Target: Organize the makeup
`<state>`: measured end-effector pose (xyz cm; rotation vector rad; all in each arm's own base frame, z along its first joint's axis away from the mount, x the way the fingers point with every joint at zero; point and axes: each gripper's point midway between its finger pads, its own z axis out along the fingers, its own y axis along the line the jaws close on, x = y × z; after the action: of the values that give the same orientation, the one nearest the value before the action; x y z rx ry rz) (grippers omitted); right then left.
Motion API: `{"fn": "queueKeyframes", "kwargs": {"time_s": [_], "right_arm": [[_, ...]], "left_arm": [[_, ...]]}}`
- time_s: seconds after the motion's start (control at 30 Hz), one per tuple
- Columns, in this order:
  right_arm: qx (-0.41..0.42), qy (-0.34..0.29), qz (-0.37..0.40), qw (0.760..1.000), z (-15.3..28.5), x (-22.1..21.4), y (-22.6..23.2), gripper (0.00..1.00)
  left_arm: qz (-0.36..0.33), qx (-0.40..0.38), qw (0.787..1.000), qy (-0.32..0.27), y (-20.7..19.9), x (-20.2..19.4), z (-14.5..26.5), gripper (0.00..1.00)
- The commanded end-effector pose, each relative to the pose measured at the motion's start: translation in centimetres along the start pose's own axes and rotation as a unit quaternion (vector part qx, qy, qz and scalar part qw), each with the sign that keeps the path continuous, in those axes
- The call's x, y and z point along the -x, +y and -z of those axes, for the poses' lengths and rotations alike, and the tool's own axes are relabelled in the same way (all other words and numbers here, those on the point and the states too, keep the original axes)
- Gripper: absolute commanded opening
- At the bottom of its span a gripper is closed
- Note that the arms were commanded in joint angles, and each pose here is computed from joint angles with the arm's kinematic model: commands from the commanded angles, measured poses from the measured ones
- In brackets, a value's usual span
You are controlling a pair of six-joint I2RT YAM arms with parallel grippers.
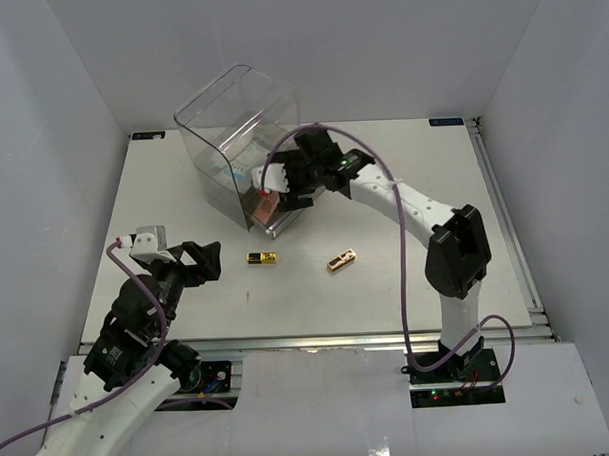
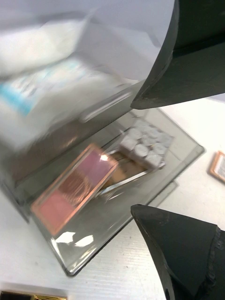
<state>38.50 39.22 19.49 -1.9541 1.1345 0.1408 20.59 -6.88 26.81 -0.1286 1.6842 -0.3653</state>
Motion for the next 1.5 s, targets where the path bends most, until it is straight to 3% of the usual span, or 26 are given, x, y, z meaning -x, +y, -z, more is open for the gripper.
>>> {"fn": "queueKeyframes", "kwargs": {"time_s": [0.0,0.23,0.47,0.63,0.8,0.87,0.9,0.97,1.2,1.37,1.47], "right_arm": [[-0.076,-0.077,-0.206,0.973,8.3,-1.8,-5.1,0.88],[-0.082,-0.116,-0.358,0.923,11.8,-7.4,-2.4,0.83],[-0.125,-0.112,-0.547,0.820,12.2,-13.4,-2.6,0.77],[-0.152,-0.105,-0.596,0.781,12.6,-17.0,-3.4,0.72],[-0.225,-0.037,-0.686,0.691,12.6,-24.3,-4.2,0.77],[-0.229,-0.012,-0.703,0.673,11.7,-26.2,-3.7,0.86],[-0.219,-0.012,-0.702,0.678,11.0,-26.4,-3.5,0.97],[-0.200,0.000,-0.690,0.696,10.0,-26.8,-3.0,0.90],[-0.182,0.074,-0.609,0.768,9.2,-30.3,-3.9,0.90],[-0.089,0.113,-0.496,0.856,7.7,-30.2,-1.8,0.90],[-0.049,0.129,-0.447,0.884,6.7,-30.1,-0.5,0.90]], "left_arm": [[0.004,0.000,1.000,-0.003,0.1,0.1,0.2,0.98],[0.001,-0.009,1.000,-0.001,-0.2,0.0,0.1,0.98],[0.002,-0.010,1.000,-0.001,-0.2,-0.1,0.1,0.98],[0.003,-0.009,1.000,-0.003,-0.2,0.0,0.2,0.98],[0.000,-0.007,1.000,0.002,-0.2,-0.2,0.0,0.98],[-0.001,-0.006,1.000,0.004,-0.2,-0.3,-0.1,0.98],[-0.002,-0.005,1.000,0.006,-0.2,-0.4,-0.1,0.98],[-0.003,-0.003,1.000,0.008,-0.1,-0.5,-0.2,0.98],[-0.005,0.003,1.000,0.013,0.0,-0.7,-0.4,0.98],[-0.009,0.005,1.000,0.020,0.0,-1.0,-0.6,0.98],[-0.009,0.007,1.000,0.018,0.1,-0.9,-0.6,0.98]]}}
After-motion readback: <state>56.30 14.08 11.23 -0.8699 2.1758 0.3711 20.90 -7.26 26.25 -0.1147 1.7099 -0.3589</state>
